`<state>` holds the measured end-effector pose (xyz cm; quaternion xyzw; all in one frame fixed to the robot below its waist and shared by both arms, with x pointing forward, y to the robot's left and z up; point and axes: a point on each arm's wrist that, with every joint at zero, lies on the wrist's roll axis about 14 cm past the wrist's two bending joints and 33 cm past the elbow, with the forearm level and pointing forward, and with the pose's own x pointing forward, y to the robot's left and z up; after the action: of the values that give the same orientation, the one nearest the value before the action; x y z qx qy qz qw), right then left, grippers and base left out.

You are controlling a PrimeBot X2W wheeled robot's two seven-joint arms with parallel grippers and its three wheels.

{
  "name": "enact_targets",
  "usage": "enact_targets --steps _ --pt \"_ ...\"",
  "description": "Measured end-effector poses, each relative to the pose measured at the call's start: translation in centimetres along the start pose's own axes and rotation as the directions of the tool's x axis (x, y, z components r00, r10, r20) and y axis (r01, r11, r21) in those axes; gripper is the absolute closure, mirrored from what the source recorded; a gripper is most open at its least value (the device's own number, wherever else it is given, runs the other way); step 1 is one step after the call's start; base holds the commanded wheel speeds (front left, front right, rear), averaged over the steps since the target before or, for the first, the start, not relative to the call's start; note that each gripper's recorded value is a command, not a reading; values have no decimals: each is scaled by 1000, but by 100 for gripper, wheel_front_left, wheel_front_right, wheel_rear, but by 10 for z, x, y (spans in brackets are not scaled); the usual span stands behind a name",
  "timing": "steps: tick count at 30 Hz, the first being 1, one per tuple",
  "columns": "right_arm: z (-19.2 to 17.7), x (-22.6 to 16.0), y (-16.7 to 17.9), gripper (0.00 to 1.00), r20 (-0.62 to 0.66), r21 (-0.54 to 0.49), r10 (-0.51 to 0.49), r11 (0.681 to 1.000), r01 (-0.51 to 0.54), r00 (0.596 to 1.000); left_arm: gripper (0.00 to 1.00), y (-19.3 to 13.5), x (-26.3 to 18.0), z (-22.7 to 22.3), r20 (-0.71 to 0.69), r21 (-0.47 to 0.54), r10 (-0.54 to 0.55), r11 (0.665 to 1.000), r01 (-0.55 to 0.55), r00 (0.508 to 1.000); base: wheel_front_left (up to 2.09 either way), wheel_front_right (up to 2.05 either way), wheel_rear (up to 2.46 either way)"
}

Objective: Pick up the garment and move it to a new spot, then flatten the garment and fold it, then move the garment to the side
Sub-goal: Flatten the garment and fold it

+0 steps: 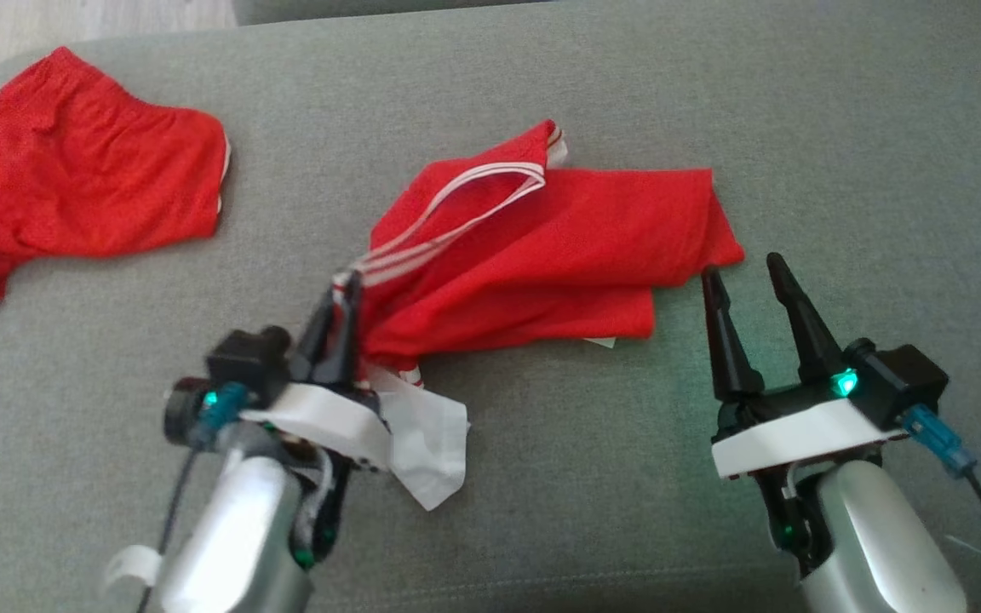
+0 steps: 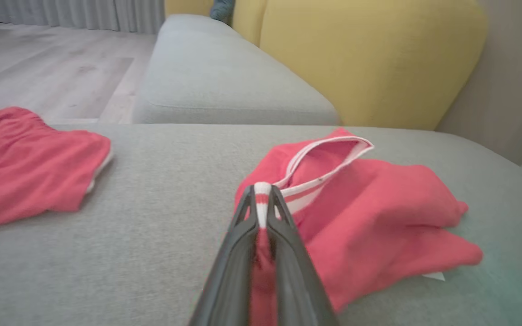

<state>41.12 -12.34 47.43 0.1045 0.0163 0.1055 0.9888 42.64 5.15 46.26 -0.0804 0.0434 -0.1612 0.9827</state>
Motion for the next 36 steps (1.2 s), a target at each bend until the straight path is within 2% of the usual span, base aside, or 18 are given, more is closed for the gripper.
enact_targets --steps 5,11,22,23,24,25,26,36 --pt "1 2 -8 0 5 -9 -23 1000 23 1000 100 46 0 29 87 -10 149 989 -149 985 0 0 0" --pt "-6 3 -23 0 -29 -25 -64 998 63 998 100 104 -9 38 111 4 296 954 -299 949 0 0 0" --pt "-47 -11 -30 0 -169 -24 -91 996 88 981 100 146 -20 14 40 -19 426 905 -425 904 0 0 0" --pt "-50 -11 -26 0 -180 -23 -81 997 78 980 83 147 -21 11 32 -18 429 903 -429 903 0 0 0" --pt "-53 -11 -23 0 -190 -21 -70 998 67 979 62 147 -23 8 24 -16 431 902 -431 902 0 0 0" --pt "-57 -11 -19 0 -203 -20 -58 998 55 977 16 148 -24 6 18 -16 434 901 -434 901 0 0 0" --pt "-60 -11 -14 0 -213 -17 -45 999 42 976 0 148 -25 6 15 -18 437 900 -436 900 0 0 0" --pt "-77 4 20 0 -274 -2 68 997 -72 959 0 131 -29 33 105 -23 394 919 -394 913 0 0 0"
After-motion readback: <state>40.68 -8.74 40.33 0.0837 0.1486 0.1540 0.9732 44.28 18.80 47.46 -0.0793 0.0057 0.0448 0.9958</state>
